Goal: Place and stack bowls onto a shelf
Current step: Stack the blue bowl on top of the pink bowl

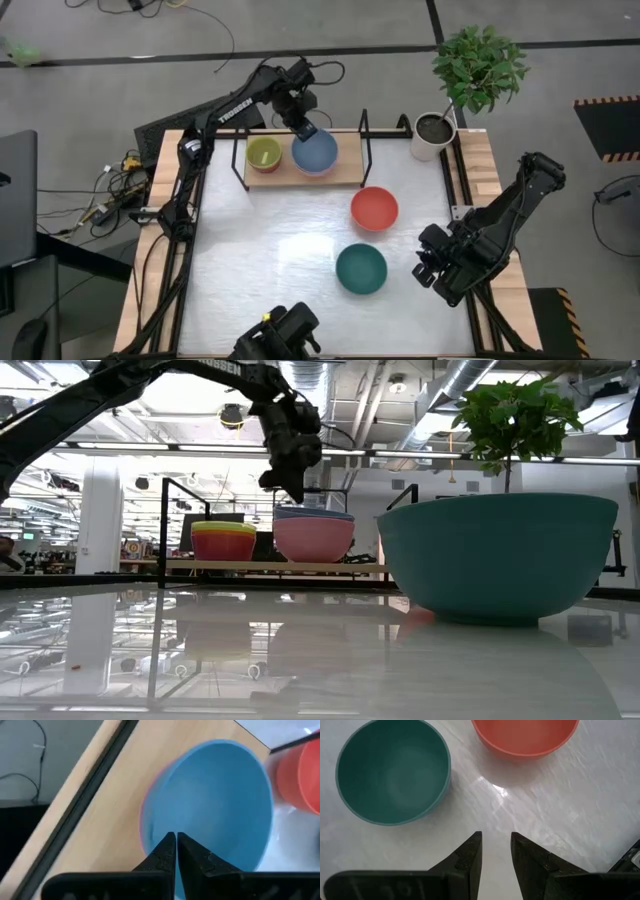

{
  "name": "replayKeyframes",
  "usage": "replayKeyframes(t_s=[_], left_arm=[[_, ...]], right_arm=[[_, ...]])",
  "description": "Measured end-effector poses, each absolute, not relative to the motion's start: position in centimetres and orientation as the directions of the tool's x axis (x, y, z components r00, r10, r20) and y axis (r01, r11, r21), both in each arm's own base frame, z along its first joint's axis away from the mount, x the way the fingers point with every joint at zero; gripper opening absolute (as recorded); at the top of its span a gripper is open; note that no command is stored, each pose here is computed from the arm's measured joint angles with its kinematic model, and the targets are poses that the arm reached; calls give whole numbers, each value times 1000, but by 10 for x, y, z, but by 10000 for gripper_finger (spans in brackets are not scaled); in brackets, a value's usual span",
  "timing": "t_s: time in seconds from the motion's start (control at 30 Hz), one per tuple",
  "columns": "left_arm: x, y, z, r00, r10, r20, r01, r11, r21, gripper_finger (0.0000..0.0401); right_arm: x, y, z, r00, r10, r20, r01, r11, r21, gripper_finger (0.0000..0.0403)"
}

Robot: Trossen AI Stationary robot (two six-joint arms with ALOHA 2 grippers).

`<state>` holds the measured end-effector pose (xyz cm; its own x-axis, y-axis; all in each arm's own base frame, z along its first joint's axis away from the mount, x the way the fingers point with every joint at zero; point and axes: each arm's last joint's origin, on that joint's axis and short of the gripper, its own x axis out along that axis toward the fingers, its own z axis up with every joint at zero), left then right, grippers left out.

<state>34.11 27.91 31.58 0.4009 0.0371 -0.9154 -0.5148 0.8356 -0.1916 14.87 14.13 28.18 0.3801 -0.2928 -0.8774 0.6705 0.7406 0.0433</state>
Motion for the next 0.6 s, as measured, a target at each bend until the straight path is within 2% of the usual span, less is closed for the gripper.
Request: replayKeyframes(t_s=[0.27, 0.6], left_arm=[[335, 291, 295, 380, 22, -925, -554, 806, -209, 0], [334, 293, 299, 413, 14, -911, -580, 775, -251, 0]], right_arm=[[149, 141, 282, 382, -291, -877, 671, 740, 46, 128], [149, 139, 282, 377, -309, -873, 678, 734, 33, 128]])
